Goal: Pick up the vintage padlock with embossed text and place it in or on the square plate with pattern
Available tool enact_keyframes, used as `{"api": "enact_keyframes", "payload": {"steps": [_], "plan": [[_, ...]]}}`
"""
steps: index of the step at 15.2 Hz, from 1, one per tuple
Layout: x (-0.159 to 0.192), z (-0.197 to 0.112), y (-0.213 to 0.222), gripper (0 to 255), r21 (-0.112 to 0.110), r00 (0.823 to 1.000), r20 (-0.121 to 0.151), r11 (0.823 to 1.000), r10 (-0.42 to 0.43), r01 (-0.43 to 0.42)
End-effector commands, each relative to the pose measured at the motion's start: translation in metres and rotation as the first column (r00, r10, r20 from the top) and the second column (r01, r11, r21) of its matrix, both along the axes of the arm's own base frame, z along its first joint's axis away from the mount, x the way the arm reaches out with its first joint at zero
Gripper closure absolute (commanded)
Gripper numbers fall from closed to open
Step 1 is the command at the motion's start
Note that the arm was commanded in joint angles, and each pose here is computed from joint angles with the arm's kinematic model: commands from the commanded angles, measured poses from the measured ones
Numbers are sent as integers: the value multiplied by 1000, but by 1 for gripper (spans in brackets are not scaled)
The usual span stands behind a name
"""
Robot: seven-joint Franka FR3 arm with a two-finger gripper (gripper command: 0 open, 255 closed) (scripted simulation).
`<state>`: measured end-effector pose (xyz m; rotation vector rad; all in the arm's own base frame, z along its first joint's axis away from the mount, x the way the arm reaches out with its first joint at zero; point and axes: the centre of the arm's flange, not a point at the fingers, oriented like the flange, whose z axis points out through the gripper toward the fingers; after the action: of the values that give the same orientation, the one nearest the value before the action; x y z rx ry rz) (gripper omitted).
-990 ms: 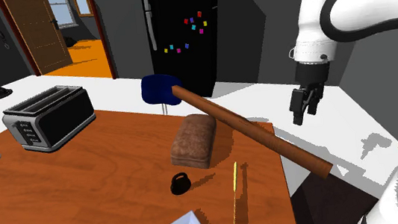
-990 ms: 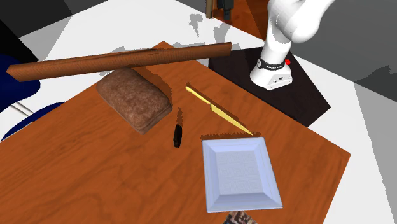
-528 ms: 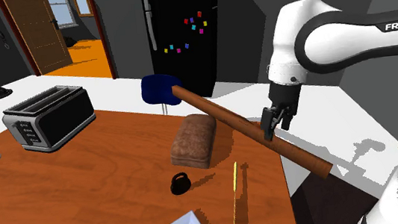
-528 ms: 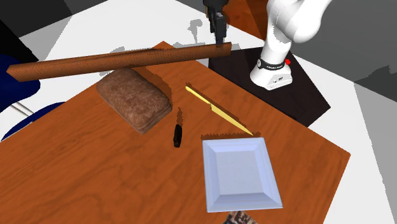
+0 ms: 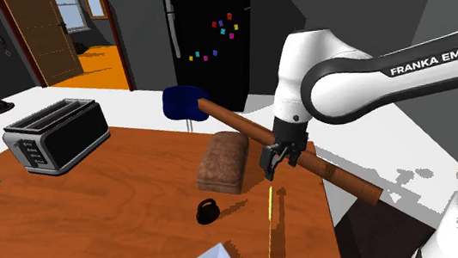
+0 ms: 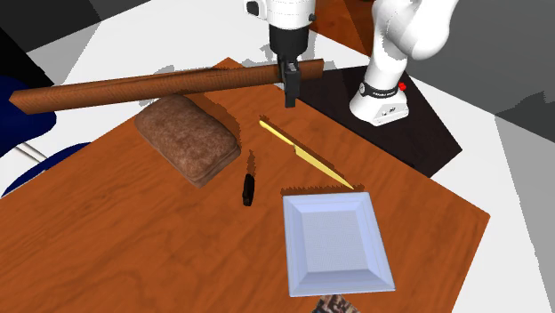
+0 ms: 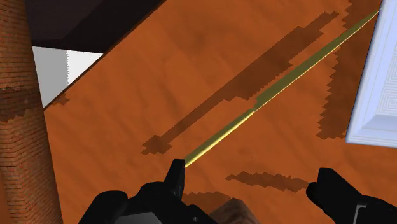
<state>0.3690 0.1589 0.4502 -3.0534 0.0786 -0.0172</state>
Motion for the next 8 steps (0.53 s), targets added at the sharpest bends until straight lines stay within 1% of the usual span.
{"api": "enact_keyframes", "payload": {"steps": [1,8], "plan": [[10,-9,21,0,4,1000,26,1000,-8,8],[50,-41,90,0,11,994,105,999,-33,32]]}}
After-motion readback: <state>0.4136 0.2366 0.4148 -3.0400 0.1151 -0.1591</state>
